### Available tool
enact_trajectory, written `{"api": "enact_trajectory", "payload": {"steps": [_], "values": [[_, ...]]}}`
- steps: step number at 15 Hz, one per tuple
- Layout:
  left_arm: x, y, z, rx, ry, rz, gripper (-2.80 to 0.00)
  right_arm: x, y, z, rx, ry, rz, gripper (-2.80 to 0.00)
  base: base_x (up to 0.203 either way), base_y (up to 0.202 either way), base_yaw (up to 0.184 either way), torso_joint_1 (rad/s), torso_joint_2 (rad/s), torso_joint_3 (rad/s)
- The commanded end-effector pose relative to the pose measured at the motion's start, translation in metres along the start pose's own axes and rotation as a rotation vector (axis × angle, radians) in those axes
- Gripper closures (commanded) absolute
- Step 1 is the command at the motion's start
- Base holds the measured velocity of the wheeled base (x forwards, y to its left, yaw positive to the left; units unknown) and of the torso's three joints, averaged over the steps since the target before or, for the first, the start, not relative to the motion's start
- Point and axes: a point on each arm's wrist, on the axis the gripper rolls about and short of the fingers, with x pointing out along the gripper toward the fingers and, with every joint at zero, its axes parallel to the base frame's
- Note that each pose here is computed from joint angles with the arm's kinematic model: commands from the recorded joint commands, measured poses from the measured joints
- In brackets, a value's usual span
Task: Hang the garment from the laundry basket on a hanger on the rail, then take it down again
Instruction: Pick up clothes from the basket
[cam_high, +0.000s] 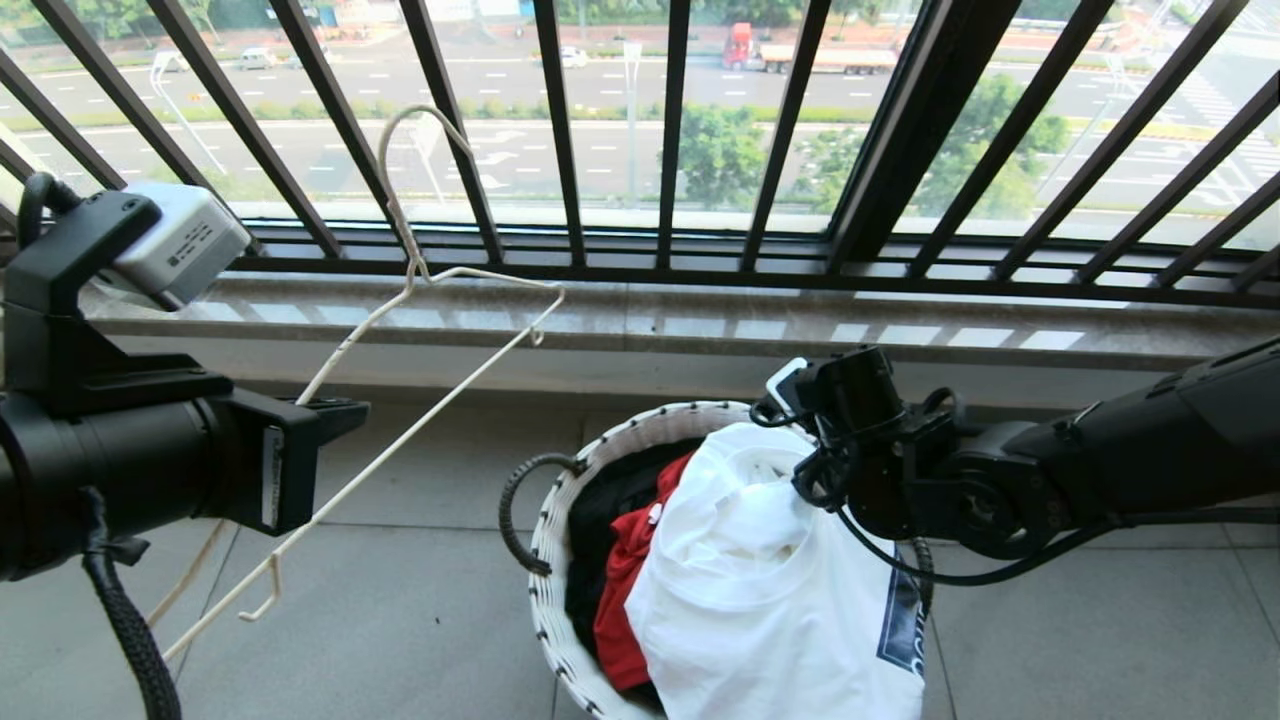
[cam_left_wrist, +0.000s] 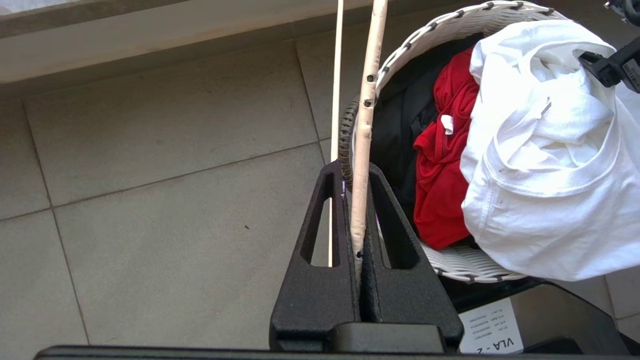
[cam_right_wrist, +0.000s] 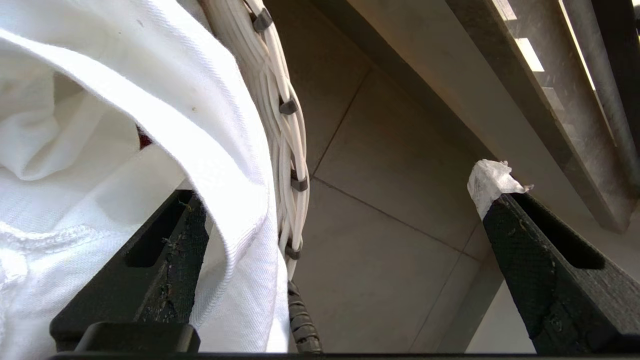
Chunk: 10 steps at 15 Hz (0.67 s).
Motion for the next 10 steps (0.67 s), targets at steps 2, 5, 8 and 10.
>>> {"api": "enact_trajectory", "payload": {"steps": [2,5,8,10], "values": [[-0.003,0.001,0.001,-0.003,-0.009,0.001,0.00,0.005,-0.003,-0.001,0.002,0.013,-0.014,0.00,0.000,0.000,0.000,0.000,0.00,0.000],[-0.006,0.002,0.003,-0.007,-0.023,0.002,0.00,0.006,-0.005,-0.002,0.005,0.014,-0.018,0.00,0.000,0.000,0.000,0.000,0.00,0.000],[-0.009,0.002,0.004,-0.010,-0.033,0.002,0.00,0.005,-0.008,-0.001,0.012,0.011,-0.022,0.00,0.000,0.000,0.000,0.000,0.00,0.000],[-0.009,0.003,0.005,-0.012,-0.036,0.002,0.00,0.001,-0.013,0.001,0.026,0.001,-0.028,0.00,0.000,0.000,0.000,0.000,0.00,0.000]]}}
